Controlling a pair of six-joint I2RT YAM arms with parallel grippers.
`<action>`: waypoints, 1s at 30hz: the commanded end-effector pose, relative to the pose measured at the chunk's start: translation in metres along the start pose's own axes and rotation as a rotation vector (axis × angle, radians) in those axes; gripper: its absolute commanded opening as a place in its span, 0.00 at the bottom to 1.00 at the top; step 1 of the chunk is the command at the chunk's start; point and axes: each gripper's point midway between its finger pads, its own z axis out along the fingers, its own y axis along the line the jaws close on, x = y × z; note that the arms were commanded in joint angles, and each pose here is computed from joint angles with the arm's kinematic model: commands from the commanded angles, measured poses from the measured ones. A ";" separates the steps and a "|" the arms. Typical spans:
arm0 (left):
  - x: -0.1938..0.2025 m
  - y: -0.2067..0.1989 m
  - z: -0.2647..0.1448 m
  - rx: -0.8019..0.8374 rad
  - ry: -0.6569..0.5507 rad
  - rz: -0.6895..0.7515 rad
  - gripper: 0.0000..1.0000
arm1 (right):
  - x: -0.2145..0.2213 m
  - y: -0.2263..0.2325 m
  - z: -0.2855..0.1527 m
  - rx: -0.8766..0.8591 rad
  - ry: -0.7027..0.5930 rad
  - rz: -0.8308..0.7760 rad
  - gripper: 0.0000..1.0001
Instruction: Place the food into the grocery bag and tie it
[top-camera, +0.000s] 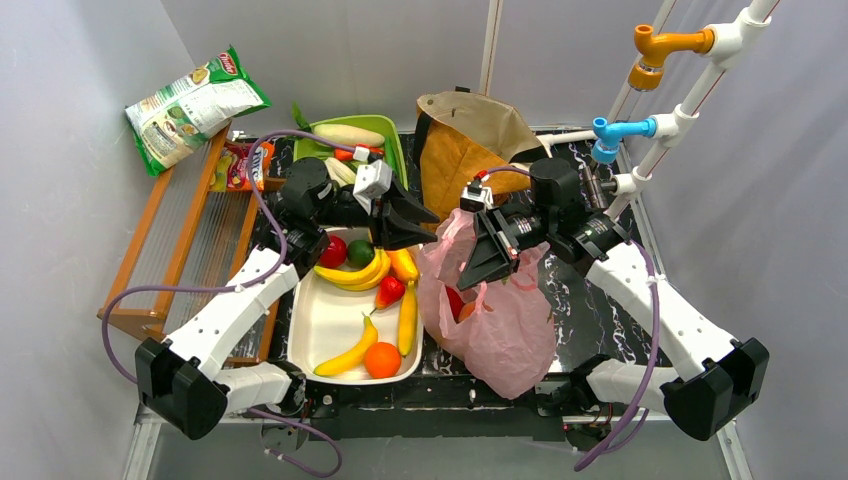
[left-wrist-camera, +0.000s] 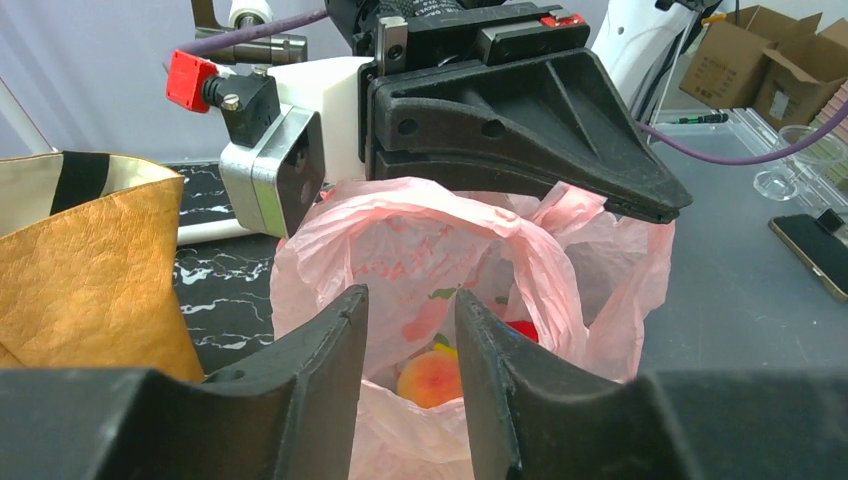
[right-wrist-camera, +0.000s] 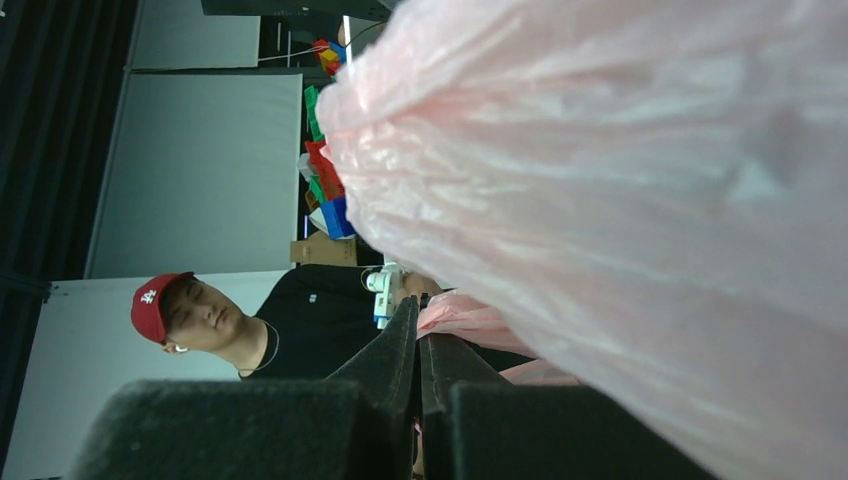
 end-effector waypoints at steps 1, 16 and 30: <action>-0.021 -0.004 0.004 0.033 -0.030 0.087 0.35 | 0.003 0.015 -0.004 -0.025 0.023 -0.073 0.01; 0.007 -0.029 0.026 0.179 0.007 -0.010 0.41 | -0.006 0.015 -0.008 -0.035 0.021 -0.096 0.01; 0.007 -0.043 0.036 0.240 0.001 -0.053 0.53 | -0.020 0.016 -0.010 -0.040 0.021 -0.107 0.01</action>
